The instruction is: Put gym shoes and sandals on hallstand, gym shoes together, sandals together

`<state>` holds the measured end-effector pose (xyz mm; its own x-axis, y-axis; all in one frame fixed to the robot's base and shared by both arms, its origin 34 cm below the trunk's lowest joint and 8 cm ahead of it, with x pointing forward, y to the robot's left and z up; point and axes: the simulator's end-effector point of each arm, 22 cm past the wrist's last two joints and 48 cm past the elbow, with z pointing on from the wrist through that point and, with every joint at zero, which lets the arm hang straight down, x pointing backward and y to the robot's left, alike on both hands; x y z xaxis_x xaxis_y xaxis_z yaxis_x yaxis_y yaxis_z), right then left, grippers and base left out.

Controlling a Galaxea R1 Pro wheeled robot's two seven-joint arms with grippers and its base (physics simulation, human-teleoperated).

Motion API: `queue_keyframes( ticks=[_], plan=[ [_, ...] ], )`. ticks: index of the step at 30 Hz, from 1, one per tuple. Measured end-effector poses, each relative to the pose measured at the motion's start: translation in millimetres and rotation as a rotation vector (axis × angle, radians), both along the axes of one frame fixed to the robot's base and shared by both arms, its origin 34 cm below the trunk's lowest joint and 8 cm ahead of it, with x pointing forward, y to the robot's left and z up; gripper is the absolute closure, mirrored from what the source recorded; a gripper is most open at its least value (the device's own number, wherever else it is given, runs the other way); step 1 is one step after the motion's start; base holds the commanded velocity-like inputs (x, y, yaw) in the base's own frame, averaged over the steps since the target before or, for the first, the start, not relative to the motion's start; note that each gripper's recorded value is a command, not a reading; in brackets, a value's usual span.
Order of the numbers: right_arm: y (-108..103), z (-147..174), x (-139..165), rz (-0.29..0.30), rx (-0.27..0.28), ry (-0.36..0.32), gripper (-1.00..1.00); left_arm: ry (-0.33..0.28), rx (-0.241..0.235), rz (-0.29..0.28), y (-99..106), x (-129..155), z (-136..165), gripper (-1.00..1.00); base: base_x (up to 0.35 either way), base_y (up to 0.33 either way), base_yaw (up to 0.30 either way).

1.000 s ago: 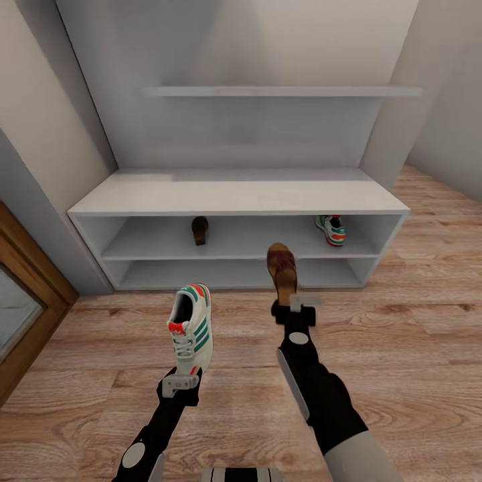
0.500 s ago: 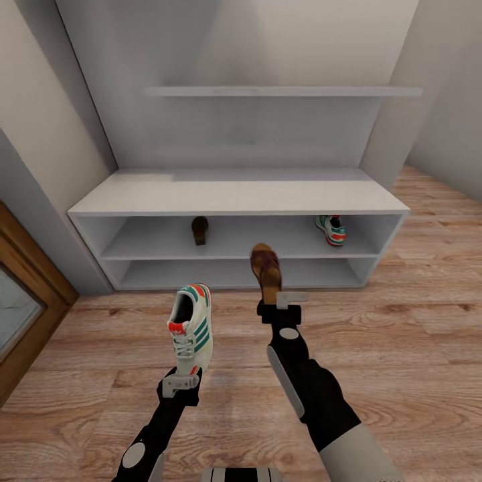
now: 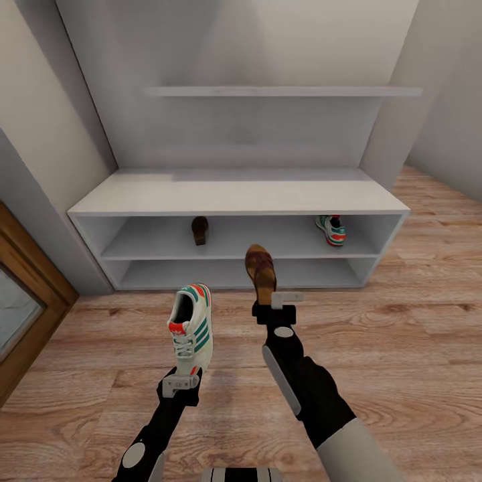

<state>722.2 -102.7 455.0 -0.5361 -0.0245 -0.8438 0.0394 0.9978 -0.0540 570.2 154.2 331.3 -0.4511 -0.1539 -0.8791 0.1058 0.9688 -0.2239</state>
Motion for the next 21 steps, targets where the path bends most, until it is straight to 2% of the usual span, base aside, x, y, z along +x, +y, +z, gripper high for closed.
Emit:
queue_keyframes(
  ticks=[8, 15, 21],
  plan=[
    [-1, -10, 11, 0.005, -0.028, 0.037, 1.00, 0.000, 0.000, 0.000, 0, 0, 0, 1.00, 0.000, 0.000, 0.000],
    [0, -18, 16, 0.000, -0.011, 0.086, 1.00, 0.000, 0.000, 0.000, 0, 0, 0, 1.00, 0.000, 0.000, 0.000],
    [-1, -19, 16, -0.011, -0.012, 0.097, 1.00, 0.000, 0.000, 0.000, 0, 0, 0, 1.00, 0.000, 0.000, 0.000]
  ],
)
